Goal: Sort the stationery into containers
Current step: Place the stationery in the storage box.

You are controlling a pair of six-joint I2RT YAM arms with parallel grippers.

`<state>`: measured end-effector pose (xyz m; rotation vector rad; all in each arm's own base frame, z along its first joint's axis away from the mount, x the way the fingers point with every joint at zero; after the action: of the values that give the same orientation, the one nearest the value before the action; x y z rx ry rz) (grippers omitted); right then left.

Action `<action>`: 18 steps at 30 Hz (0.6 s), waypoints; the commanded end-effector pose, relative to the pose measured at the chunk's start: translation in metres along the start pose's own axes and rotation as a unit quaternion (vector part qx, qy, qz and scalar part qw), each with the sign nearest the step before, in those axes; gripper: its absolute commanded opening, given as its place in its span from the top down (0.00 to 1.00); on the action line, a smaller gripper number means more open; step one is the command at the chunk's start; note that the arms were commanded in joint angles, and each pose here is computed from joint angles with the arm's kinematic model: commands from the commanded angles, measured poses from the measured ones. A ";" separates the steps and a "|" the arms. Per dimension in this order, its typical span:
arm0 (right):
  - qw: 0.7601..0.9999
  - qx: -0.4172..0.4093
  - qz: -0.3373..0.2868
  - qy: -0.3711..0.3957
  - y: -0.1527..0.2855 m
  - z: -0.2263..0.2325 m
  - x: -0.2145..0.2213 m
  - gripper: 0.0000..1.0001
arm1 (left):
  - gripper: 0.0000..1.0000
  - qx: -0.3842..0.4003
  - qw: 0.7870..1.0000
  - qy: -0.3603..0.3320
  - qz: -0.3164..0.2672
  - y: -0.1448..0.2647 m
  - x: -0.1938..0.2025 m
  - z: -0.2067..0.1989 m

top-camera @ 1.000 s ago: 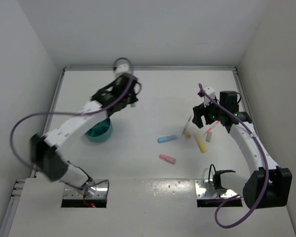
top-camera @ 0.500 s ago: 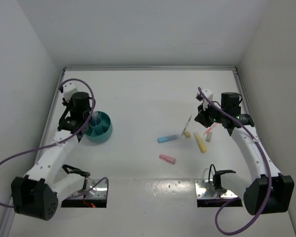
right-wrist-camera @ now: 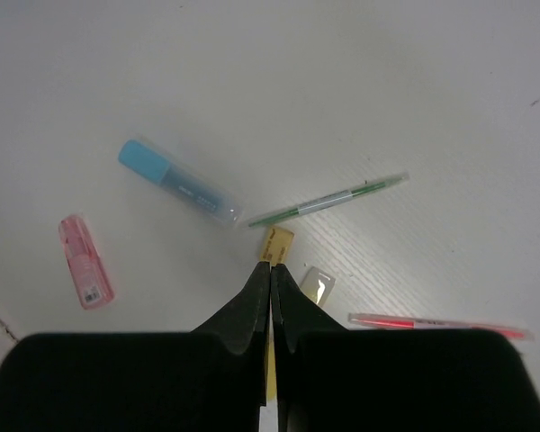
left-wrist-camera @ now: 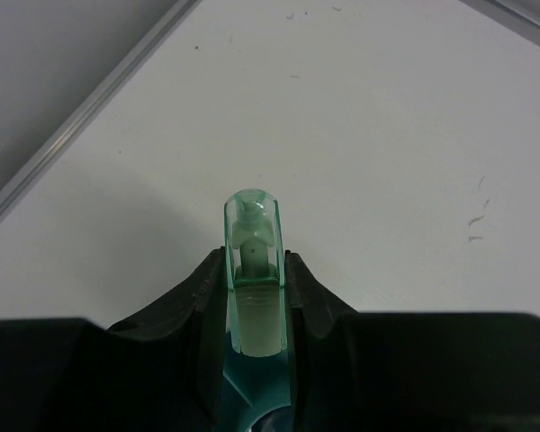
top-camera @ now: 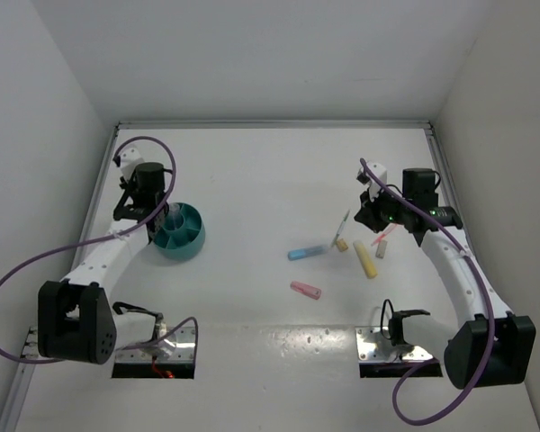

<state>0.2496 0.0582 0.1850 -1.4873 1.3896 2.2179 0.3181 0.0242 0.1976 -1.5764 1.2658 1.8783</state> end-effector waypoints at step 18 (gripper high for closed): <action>1.000 0.001 -0.018 0.013 0.001 -0.003 -0.010 0.97 | 1.00 0.021 0.999 -0.022 0.043 -0.009 0.027 -0.017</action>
<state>0.2501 0.0582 0.1836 -1.4824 1.3919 2.2237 0.3256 0.0121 0.1668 -1.4523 1.3679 1.9303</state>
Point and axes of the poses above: each gripper's point midway between its finger pads, its own y axis back along the fingers, its own z axis along the line the jaws close on, x = y × z, the point moved 6 cm from there along y, back along the fingers, and after that the axes turned 4 degrees about -y, right-handed, at the moved point
